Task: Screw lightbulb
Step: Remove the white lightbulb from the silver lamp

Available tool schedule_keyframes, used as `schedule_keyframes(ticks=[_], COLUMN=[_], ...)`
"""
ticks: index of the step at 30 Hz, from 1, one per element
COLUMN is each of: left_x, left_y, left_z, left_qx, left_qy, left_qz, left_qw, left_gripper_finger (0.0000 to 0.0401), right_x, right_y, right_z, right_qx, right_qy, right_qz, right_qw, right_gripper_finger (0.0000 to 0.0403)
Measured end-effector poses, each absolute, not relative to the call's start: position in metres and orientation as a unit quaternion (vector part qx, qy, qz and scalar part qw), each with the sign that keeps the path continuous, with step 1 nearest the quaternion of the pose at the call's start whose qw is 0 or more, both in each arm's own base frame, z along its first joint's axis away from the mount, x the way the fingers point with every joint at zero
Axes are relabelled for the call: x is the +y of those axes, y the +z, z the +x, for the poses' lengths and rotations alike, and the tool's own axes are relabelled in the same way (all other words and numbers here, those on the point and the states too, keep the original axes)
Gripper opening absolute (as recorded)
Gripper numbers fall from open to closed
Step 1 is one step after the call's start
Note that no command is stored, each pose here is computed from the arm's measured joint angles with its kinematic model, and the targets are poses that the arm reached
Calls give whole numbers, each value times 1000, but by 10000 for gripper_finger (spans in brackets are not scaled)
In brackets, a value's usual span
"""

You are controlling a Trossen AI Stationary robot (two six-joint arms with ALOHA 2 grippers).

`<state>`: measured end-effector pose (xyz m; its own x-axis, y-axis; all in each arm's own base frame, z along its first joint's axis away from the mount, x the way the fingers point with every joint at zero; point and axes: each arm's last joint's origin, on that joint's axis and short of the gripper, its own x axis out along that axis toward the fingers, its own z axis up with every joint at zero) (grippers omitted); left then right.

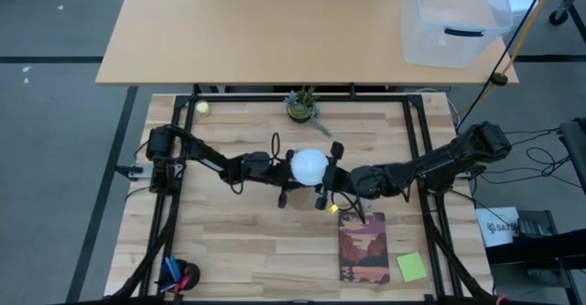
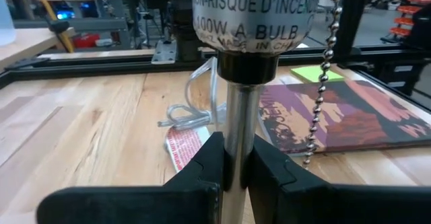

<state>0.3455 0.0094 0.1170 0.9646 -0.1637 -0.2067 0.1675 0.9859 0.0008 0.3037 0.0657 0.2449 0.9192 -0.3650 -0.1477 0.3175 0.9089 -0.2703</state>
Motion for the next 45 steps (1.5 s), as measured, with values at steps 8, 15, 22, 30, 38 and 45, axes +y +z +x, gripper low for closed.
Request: schedule_keyframes(ticks=[8,15,22,30,38,45], left_x=[6,2,-1,-2,-2,0], left_y=[116,117,117,116,116,118], left_z=[344,342,341,341,341,342], left_qx=[102,98,96,96,99,90], left_qy=[-166,-236,-270,-282,-270,-243], left_qz=[7,1,-3,-3,-7,-7], left_qw=[981,967,958,955,958,966], left_gripper_finger=[38,38,38,38,38,38], right_x=[49,35,27,27,23,12], right_y=[245,245,247,261,263,280], right_z=[309,312,313,314,313,291], right_qx=[104,95,78,8,15,66], right_qy=[-81,41,120,152,80,-64], right_qz=[-111,-99,-90,-91,-118,-148], right_qw=[985,990,986,984,990,985], right_gripper_finger=[151,151,151,151,152,152])
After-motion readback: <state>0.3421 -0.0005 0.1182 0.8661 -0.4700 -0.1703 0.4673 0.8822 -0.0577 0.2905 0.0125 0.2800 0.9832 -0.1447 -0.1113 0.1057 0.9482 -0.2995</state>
